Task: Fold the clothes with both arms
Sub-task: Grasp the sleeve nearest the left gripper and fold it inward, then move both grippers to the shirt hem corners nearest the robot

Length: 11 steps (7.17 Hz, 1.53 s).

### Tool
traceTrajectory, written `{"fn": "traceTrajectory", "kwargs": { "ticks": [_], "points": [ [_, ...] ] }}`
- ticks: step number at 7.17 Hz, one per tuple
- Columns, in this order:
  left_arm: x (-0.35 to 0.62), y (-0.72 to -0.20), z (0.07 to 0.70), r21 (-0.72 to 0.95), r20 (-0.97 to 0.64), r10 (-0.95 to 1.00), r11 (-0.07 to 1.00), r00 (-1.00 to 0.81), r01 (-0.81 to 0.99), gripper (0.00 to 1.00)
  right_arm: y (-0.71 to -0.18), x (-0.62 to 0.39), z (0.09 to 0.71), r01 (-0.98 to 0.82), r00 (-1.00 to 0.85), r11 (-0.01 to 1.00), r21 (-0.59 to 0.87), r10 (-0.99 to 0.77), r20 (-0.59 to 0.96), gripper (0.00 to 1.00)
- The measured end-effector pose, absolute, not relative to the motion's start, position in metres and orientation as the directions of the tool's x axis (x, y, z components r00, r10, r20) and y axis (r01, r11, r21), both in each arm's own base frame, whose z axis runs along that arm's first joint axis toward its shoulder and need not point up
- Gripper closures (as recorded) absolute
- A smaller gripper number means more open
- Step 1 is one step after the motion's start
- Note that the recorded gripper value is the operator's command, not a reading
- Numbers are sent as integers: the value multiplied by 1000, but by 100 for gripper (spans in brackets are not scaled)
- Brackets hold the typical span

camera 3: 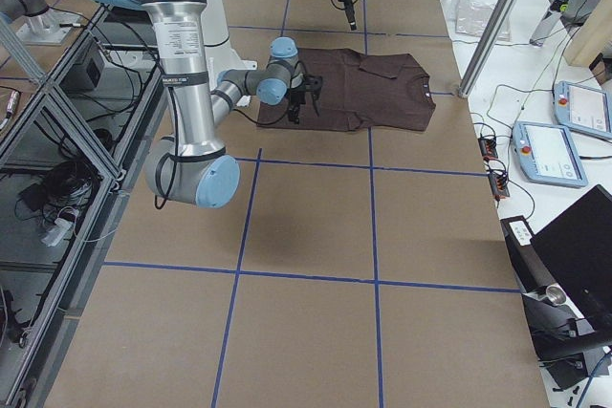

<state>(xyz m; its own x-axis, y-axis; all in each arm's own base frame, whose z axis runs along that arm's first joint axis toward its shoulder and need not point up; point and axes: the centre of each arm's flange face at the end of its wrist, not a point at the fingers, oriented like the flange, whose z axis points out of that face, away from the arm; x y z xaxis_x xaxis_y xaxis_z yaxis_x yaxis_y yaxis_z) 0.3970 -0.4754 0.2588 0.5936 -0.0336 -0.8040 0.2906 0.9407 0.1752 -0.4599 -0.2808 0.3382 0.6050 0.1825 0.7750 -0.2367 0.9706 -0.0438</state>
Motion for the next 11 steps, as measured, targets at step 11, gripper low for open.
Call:
{"fn": "traceTrajectory", "kwargs": {
  "ticks": [11],
  "points": [
    [382, -463, 257, 177, -811, -26, 941, 584, 288, 0, -169, -490, 370, -275, 637, 959, -62, 230, 736, 18]
  ]
}}
